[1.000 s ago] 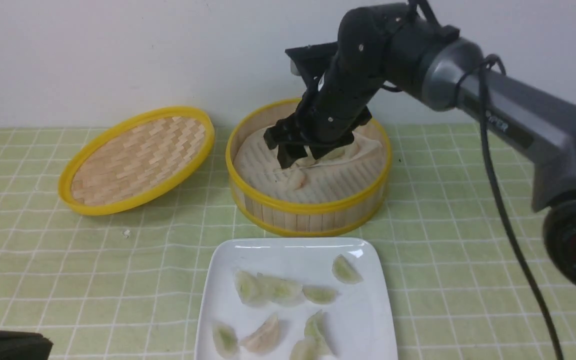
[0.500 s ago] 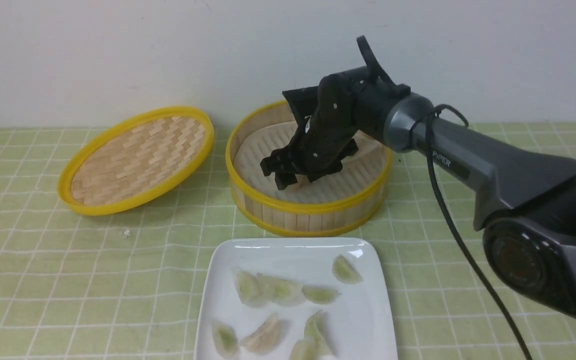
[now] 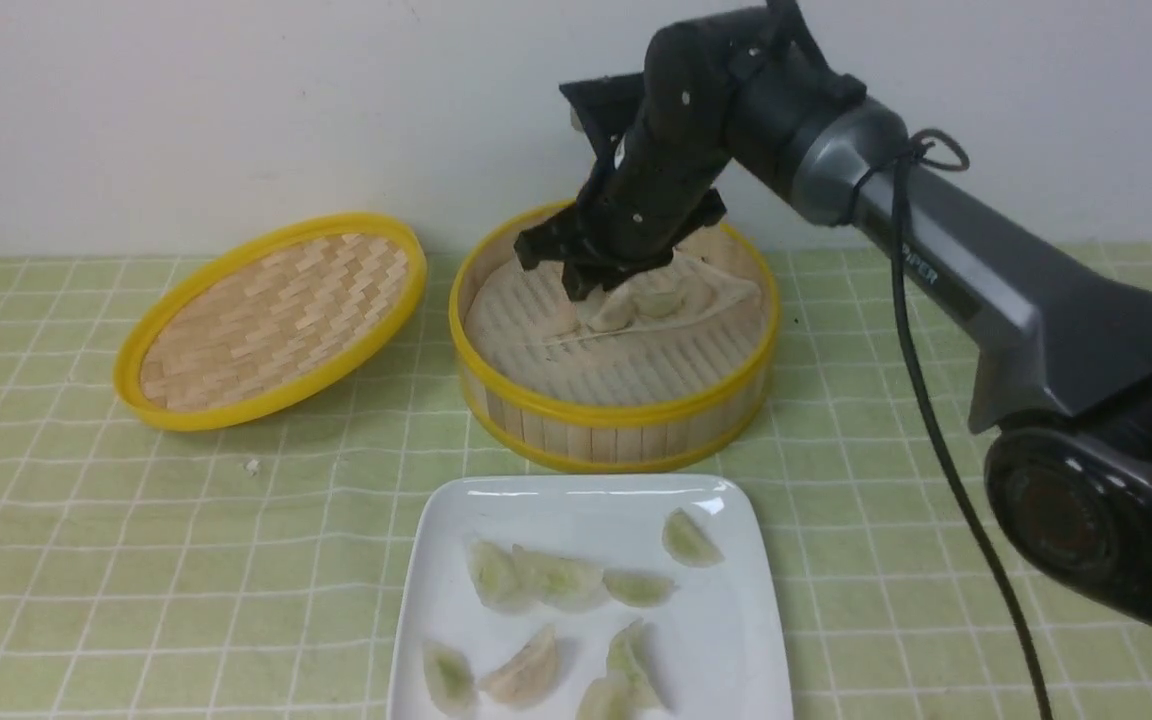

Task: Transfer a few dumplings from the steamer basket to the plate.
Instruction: Use the right arm to grab a dumpling from inside the steamer, then use the right arm to put the dumpling into the plate

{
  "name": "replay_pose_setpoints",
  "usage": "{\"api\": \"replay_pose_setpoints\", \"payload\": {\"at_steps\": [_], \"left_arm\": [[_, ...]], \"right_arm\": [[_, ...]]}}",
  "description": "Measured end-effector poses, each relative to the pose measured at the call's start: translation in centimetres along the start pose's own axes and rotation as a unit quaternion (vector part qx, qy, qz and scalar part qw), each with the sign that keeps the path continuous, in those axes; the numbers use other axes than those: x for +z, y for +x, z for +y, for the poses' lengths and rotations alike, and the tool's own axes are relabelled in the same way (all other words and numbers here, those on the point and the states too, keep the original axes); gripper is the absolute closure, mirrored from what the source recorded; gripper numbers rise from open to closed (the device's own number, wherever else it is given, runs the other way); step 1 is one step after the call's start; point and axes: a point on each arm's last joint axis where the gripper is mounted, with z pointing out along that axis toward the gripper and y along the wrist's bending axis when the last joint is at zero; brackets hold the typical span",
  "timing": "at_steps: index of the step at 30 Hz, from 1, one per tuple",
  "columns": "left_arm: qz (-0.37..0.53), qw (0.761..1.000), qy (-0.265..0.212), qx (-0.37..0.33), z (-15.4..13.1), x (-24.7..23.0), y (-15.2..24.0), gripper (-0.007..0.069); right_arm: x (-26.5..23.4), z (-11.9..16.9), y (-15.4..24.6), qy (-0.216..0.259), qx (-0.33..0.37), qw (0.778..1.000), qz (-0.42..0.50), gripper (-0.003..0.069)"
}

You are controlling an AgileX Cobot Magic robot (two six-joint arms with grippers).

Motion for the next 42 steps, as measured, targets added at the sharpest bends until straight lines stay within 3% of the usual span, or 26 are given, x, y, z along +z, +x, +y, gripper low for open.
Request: {"api": "replay_pose_setpoints", "payload": {"at_steps": [7, 14, 20, 25, 30, 33, 37, 42], "left_arm": [[0.0, 1.0, -0.001, 0.0, 0.0, 0.0, 0.0, 0.0631], [-0.002, 1.0, -0.005, 0.004, 0.1, 0.0, 0.0, 0.0631], [-0.016, 1.0, -0.022, 0.009, 0.4, 0.0, -0.3, 0.0631], [-0.023, 0.999, -0.032, 0.013, 0.6, 0.0, -0.4, 0.0631], [-0.026, 0.999, -0.035, 0.014, 0.6, -0.1, -0.5, 0.0631], [-0.026, 0.999, -0.035, 0.014, 0.6, -0.1, -0.5, 0.0631], [-0.026, 0.999, -0.035, 0.014, 0.6, -0.1, -0.5, 0.0631], [-0.026, 0.999, -0.035, 0.012, 0.6, -0.1, -0.5, 0.0631]], "right_arm": [[-6.1, 2.4, 1.1, -0.068, -0.016, 0.997, 0.009, 0.0491], [-7.0, 3.0, 8.6, -0.066, -0.044, 0.988, 0.132, 0.0491], [-5.5, 1.7, 16.0, -0.046, -0.004, 0.971, 0.234, 0.0491], [-3.4, 1.0, 19.1, -0.028, 0.054, 0.965, 0.256, 0.0491], [-2.7, 0.8, 19.5, -0.027, 0.069, 0.965, 0.251, 0.0487], [-2.6, 1.1, 19.4, -0.035, 0.08, 0.966, 0.245, 0.0435], [-2.6, 1.2, 19.4, -0.039, 0.085, 0.965, 0.245, 0.0276], [-3.2, 1.4, 18.7, -0.048, 0.067, 0.965, 0.251, 0.0167]]}}
